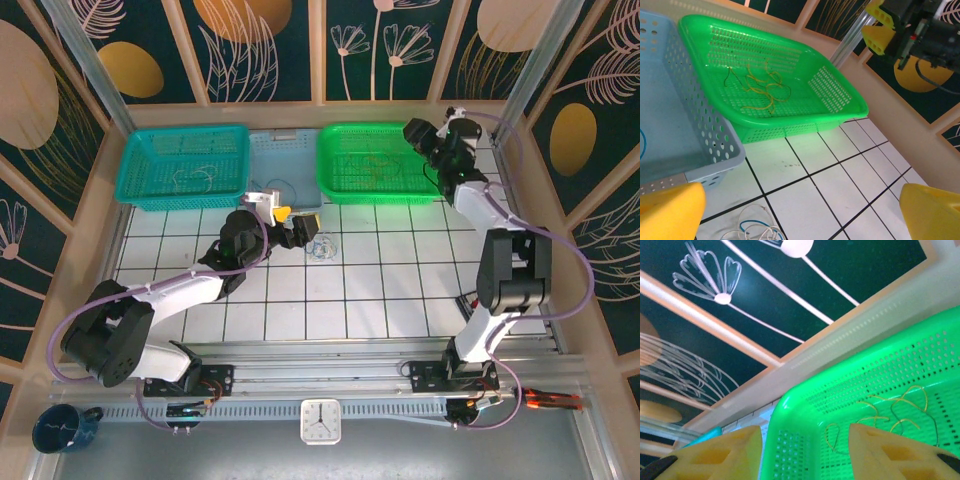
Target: Untangle the cables
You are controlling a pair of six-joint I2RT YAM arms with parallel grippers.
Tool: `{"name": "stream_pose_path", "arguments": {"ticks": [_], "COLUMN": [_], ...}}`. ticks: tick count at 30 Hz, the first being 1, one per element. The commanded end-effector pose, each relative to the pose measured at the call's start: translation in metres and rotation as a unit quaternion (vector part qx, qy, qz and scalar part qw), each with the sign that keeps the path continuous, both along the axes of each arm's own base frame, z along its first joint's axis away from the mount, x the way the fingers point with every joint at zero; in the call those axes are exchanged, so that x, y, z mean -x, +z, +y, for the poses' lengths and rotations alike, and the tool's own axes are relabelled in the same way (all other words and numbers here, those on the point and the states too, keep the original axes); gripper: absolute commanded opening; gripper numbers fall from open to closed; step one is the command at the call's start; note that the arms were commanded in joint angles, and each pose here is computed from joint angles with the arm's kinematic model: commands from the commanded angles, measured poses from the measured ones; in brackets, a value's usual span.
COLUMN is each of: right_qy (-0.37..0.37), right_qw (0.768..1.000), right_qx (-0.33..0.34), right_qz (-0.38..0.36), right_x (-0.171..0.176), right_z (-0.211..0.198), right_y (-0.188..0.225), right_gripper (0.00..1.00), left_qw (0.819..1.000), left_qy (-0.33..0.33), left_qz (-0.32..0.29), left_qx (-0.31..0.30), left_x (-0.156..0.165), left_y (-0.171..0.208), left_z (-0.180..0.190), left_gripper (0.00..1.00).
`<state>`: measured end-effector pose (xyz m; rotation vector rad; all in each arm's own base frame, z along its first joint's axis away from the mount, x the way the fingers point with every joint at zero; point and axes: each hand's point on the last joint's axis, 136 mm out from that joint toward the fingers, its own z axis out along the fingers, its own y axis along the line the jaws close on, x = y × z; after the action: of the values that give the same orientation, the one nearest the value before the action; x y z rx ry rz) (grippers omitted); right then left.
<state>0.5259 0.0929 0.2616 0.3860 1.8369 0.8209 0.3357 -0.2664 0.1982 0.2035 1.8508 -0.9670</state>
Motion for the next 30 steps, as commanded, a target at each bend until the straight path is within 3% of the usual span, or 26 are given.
{"name": "stream_pose_path", "arguments": {"ticks": [1,9,20,25,30], "right_qy": [0.034,0.092,0.170,0.193,0.214], "right_qw": [0.998,0.995,0.979,0.972,0.967], "right_qx": [0.000,0.044,0.093,0.094,0.088], "right_qz": [-0.044,-0.021,0.058,0.095,0.107], "right_x": [0.028,0.096,0.179,0.209,0.227], "right_z": [0.019,0.075,0.128,0.140,0.155], "right_y": [0.027,-0.003,-0.083,-0.118,-0.135], "right_gripper": [0.49,0.49,0.49,0.49,0.51], "left_qw": [1.000,1.000,0.998,0.997,0.996], "left_qy": [-0.004,0.019,0.043,0.046,0.067], "left_qz": [-0.008,0.010,0.042,0.030,0.049], "left_qx": [0.019,0.019,0.020,0.056,0.030], "left_x": [0.001,0.002,-0.001,-0.009,-0.032], "left_y": [0.013,0.000,-0.004,0.033,0.056], "left_z": [-0.004,0.005,0.012,0.019,0.031], "left_gripper": [0.99,0.99,0.99,0.99,0.99]}}
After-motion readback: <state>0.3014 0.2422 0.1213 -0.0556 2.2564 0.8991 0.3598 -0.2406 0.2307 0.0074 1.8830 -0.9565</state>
